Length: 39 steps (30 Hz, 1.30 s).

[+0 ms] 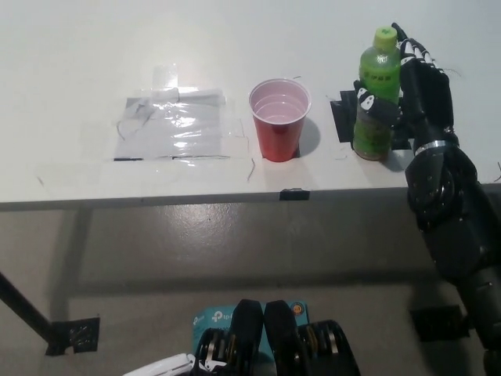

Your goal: The robot uses its right hand to pick up a bottle kept in the middle of the desk and tilt it into a cup kept next to it to pour water out

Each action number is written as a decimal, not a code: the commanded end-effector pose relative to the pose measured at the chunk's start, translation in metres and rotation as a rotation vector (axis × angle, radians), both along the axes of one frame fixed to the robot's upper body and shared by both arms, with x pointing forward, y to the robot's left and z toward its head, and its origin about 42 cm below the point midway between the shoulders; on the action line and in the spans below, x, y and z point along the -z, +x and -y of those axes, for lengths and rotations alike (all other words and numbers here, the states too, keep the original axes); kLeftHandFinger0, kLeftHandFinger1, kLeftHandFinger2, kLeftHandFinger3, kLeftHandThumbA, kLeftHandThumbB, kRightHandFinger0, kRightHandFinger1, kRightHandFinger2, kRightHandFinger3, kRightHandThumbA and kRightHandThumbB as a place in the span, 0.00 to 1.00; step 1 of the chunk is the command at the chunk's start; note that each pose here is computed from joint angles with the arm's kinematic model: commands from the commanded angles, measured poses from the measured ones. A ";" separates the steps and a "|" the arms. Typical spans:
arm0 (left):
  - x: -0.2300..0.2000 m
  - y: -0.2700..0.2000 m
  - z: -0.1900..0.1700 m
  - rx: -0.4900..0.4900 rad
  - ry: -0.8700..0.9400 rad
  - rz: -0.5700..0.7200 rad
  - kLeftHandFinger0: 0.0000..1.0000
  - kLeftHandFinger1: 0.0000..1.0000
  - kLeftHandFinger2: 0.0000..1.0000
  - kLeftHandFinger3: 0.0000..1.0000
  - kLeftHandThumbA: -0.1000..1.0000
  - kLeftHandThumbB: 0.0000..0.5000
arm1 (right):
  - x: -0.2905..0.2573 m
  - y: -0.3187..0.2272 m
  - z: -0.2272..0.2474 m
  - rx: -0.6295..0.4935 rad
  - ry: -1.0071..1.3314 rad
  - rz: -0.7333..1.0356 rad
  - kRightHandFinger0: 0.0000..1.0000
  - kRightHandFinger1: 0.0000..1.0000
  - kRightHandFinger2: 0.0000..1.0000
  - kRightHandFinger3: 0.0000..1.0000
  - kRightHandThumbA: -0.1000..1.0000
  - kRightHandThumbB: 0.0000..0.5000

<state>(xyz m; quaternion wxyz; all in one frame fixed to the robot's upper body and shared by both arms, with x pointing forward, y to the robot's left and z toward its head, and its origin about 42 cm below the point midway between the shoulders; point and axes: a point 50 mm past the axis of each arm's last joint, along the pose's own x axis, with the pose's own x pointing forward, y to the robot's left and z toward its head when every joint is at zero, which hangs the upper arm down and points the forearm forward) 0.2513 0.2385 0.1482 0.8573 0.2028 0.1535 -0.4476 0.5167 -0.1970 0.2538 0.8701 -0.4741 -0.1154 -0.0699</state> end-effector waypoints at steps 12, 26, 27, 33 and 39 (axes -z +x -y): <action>-0.006 -0.002 -0.005 0.009 0.015 0.007 1.00 1.00 1.00 1.00 0.42 1.00 | -0.016 -0.019 0.020 0.099 -0.003 -0.176 1.00 1.00 1.00 1.00 1.00 1.00; -0.006 -0.002 -0.003 0.011 0.029 0.016 1.00 1.00 1.00 1.00 0.47 1.00 | -0.034 -0.051 0.029 0.055 0.057 -0.081 1.00 1.00 1.00 1.00 1.00 1.00; -0.005 -0.002 -0.003 0.009 0.025 0.012 1.00 1.00 1.00 1.00 0.47 1.00 | -0.036 -0.054 0.030 0.048 0.048 -0.070 1.00 1.00 1.00 1.00 1.00 1.00; -0.002 -0.003 -0.002 0.006 0.010 -0.008 1.00 1.00 1.00 1.00 0.44 1.00 | -0.034 -0.104 0.040 -0.028 0.029 -0.041 1.00 1.00 1.00 1.00 1.00 1.00; -0.005 -0.001 -0.003 0.006 0.014 0.008 1.00 1.00 1.00 1.00 0.44 1.00 | -0.016 -0.179 0.039 -0.067 -0.048 0.011 1.00 1.00 1.00 1.00 1.00 0.98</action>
